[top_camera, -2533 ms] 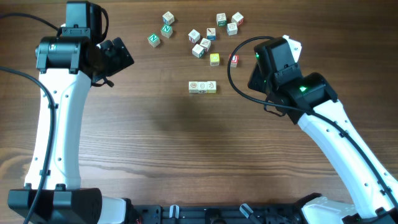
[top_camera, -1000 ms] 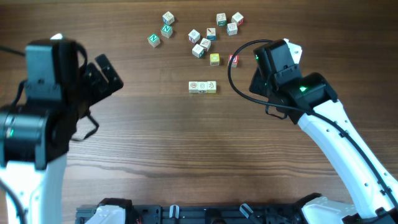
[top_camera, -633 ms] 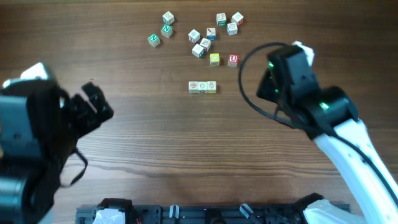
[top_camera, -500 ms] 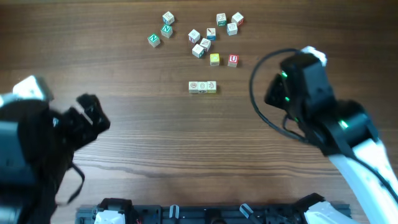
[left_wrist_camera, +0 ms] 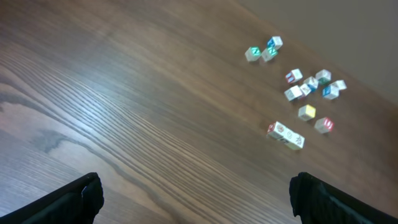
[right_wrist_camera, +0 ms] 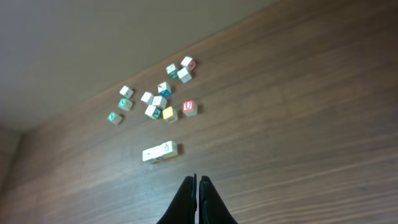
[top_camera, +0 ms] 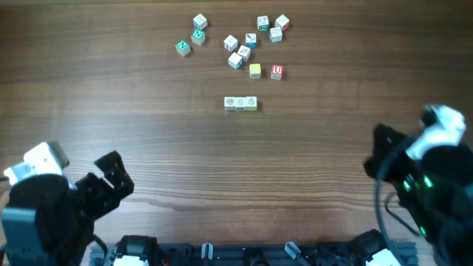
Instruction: Form a horizontal line
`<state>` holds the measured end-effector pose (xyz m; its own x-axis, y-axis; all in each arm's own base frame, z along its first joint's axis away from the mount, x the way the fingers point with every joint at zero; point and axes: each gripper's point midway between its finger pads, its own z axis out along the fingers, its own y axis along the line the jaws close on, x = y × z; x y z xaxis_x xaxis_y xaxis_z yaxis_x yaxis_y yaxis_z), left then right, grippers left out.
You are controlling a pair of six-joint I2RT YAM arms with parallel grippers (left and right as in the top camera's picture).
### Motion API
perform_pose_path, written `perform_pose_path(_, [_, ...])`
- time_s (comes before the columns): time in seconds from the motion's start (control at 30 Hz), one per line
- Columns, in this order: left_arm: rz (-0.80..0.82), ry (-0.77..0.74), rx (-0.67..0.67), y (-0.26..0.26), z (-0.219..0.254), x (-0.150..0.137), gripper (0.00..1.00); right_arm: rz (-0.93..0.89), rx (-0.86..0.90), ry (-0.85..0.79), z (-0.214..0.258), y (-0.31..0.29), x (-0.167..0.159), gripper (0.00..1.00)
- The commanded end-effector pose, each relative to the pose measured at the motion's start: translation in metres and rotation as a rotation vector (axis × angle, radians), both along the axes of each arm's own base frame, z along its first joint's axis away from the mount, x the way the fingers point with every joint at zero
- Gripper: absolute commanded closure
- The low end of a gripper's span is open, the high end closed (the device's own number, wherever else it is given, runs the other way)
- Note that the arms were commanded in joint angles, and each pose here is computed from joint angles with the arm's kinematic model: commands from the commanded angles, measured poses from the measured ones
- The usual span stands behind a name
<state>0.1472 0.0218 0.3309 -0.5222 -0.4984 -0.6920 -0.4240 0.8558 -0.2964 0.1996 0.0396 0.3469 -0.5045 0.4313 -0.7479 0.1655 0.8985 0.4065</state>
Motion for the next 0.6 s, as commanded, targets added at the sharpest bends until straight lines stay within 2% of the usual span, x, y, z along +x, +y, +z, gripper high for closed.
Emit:
perform_pose_path(0.0, [0.028, -0.079, -0.021, 0.004, 0.007, -0.020, 0.00, -0.038, -0.015, -0.040, 0.006, -0.017, -0.017, 0.96])
perform_pose_path(0.17, [0.028, -0.136, -0.028, 0.006, 0.009, -0.043, 0.00, -0.038, 0.003, -0.073, 0.010, -0.023, -0.031, 0.96])
perform_pose_path(0.33, [0.049, -0.084, -0.047, 0.008, -0.006, -0.059, 0.00, -0.038, 0.007, -0.068, 0.006, -0.029, -0.045, 0.96])
perform_pose_path(0.57, [0.050, -0.050, -0.043, 0.008, -0.015, -0.058, 0.00, -0.064, 0.015, -0.010, -0.011, -0.040, -0.067, 0.95])
